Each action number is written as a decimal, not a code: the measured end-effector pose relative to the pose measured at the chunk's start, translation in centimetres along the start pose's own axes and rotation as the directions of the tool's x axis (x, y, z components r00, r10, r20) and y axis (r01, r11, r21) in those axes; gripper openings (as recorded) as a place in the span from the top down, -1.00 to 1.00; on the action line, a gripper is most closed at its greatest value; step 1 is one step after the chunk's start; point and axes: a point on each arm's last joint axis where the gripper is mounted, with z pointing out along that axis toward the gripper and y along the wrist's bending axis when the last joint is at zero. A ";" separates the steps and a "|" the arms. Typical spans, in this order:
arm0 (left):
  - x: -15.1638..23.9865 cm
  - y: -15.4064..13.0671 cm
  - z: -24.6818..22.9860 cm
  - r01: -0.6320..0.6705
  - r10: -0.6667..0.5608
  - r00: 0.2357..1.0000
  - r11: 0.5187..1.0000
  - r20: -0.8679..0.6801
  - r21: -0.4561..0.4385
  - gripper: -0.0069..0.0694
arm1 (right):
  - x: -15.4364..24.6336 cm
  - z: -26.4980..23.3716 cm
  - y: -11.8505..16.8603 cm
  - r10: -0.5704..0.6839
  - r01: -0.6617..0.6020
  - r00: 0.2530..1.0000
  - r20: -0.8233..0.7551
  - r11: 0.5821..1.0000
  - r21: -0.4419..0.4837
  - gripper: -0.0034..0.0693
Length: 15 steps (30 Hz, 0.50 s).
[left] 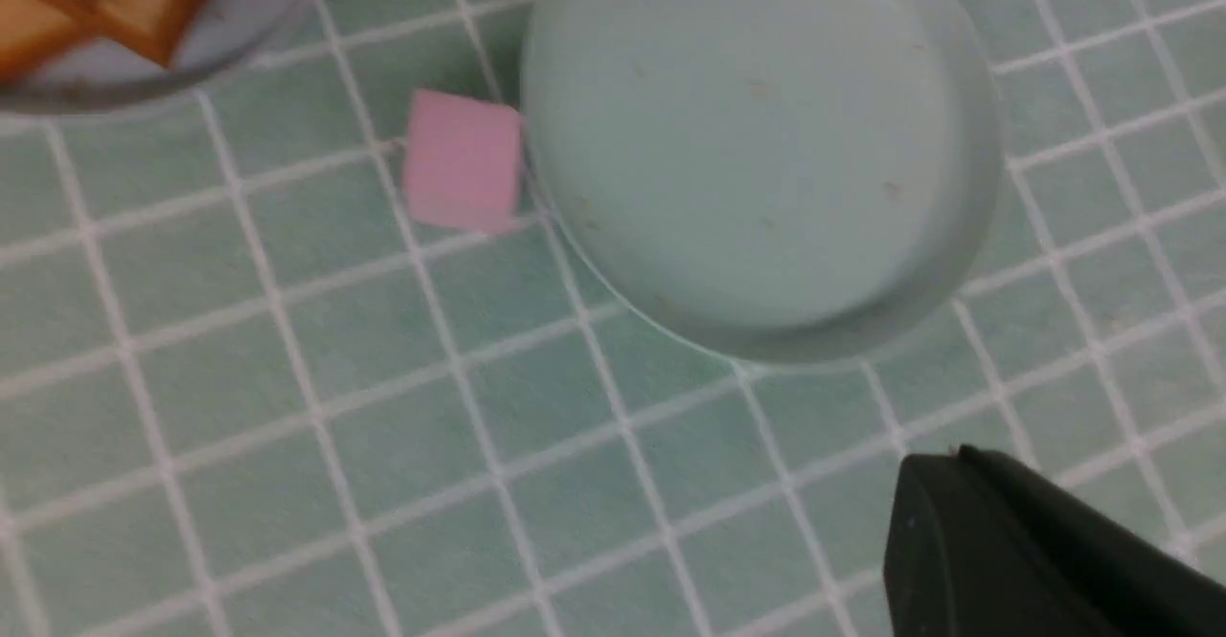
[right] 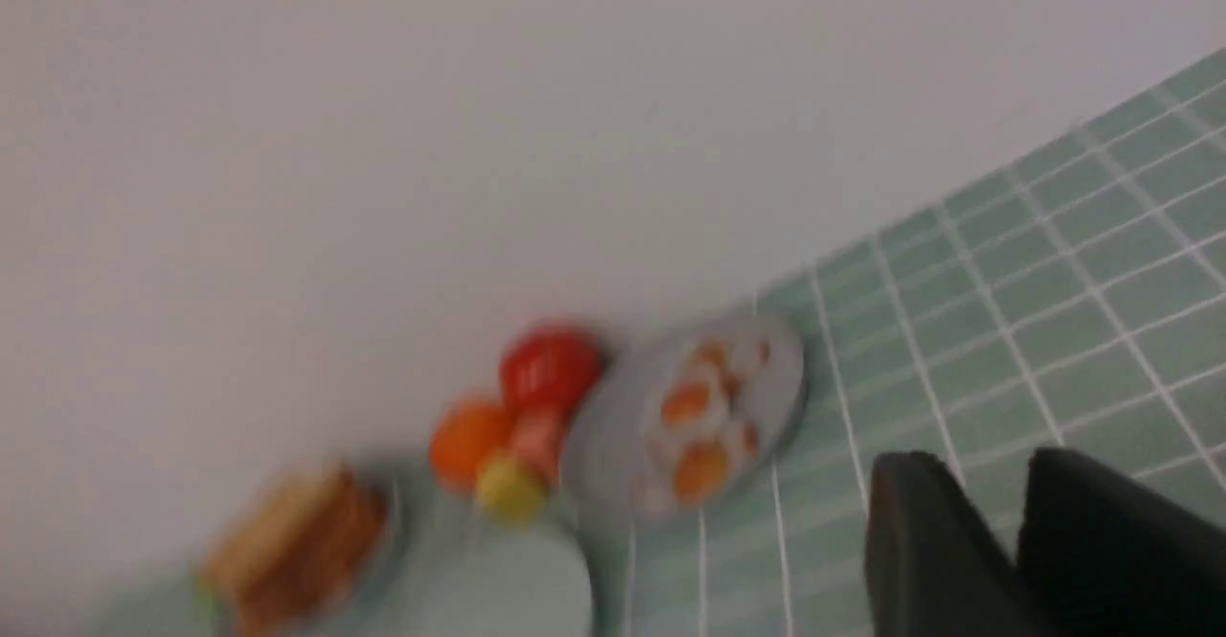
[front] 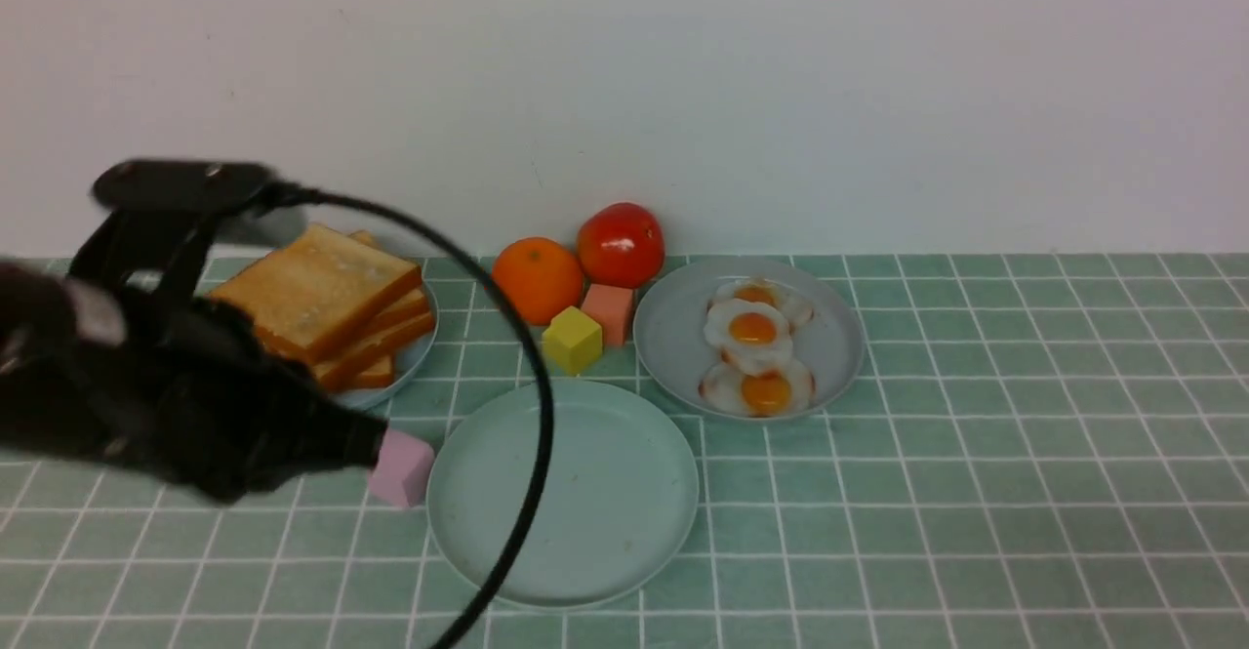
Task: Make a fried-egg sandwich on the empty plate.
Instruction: Use the left arm to grab a slice of bread
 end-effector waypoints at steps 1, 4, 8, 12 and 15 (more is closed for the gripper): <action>-0.5 0.1 0.4 -0.010 0.010 1.000 1.000 -0.006 -0.014 0.85 | -0.6 -0.1 0.6 -0.055 0.055 0.996 -0.069 0.998 0.003 0.58; -3.3 0.7 3.2 -0.031 0.027 0.999 0.996 -0.047 -0.081 0.85 | -4.1 -0.1 3.2 -0.232 0.233 0.928 -0.292 0.972 -0.030 0.88; -6.0 1.6 7.1 -0.071 0.056 0.993 0.986 -0.105 -0.149 0.85 | -6.5 1.2 4.8 -0.354 0.362 0.796 -0.492 0.929 -0.083 0.94; -8.4 3.0 10.1 -0.061 0.038 0.991 0.981 -0.129 -0.182 0.85 | -7.7 2.4 5.8 -0.418 0.406 0.738 -0.530 0.902 -0.146 0.92; -10.2 6.0 12.6 -0.017 -0.020 0.987 0.973 -0.162 -0.229 0.85 | -7.8 2.7 6.5 -0.466 0.421 0.726 -0.507 0.883 -0.208 0.91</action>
